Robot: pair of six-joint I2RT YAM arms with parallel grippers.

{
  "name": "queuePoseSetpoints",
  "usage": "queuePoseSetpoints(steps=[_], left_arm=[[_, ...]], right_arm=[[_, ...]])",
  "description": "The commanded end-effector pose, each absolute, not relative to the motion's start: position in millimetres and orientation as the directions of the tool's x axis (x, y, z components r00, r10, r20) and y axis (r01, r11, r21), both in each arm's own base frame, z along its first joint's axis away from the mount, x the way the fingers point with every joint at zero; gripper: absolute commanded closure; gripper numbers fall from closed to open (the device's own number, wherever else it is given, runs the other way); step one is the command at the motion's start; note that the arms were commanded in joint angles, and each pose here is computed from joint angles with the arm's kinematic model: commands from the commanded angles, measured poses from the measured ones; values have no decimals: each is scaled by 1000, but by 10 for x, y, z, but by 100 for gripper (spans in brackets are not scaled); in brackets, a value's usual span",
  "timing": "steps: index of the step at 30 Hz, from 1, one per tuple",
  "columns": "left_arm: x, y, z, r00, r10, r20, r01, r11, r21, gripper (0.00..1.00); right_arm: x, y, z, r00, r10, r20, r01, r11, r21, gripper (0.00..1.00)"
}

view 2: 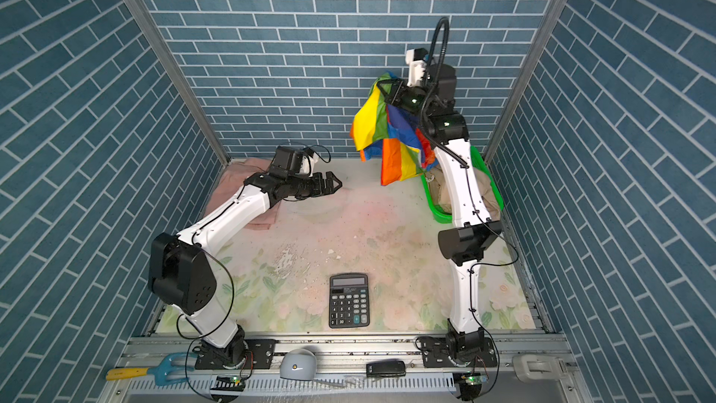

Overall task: Fold and stack the shorts
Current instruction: 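Lift the rainbow shorts from the basket with the right gripper onto the table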

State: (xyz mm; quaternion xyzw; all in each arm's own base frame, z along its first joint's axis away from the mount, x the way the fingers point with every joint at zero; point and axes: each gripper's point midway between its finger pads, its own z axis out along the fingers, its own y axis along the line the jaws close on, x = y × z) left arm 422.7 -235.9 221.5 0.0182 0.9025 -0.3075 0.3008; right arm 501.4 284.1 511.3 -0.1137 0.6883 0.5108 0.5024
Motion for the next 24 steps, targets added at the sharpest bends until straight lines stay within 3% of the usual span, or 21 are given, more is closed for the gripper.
queuePoseSetpoints(steps=[1, 6, 10, 13, 15, 17, 24], left_arm=[[4168, -2206, 2162, -826, -172, -537, 196, 805, -560, 0], [4196, -2006, 2156, -821, -204, -533, 167, 807, -566, 0], [4266, -1761, 2180, -810, -242, -533, 125, 818, -561, 0], [4279, -1589, 2193, -804, -267, -531, 100, 820, -563, 1], [4258, -1503, 2186, -804, -270, -530, 89, 826, -556, 0], [4240, -1396, 2160, -804, -279, -524, 72, 830, -553, 0], [4235, -1124, 2042, -801, -328, -501, 12, 828, -561, 0]], right_arm=[[4415, 2883, 5934, -336, 392, -856, -843, 281, 459, 100], [4810, 2648, 5669, -365, 444, -818, -746, 387, 542, 100], [5515, 2370, 4512, -562, 460, -688, -425, 553, 717, 100], [5714, 2305, 3531, -702, 394, -593, -242, 651, 719, 100], [5707, 2237, 3082, -749, 350, -562, -168, 720, 673, 84], [5639, 2161, 2776, -778, 311, -545, -128, 772, 623, 61], [5190, 2187, 2605, -766, 88, -637, -229, 888, 398, 15]])
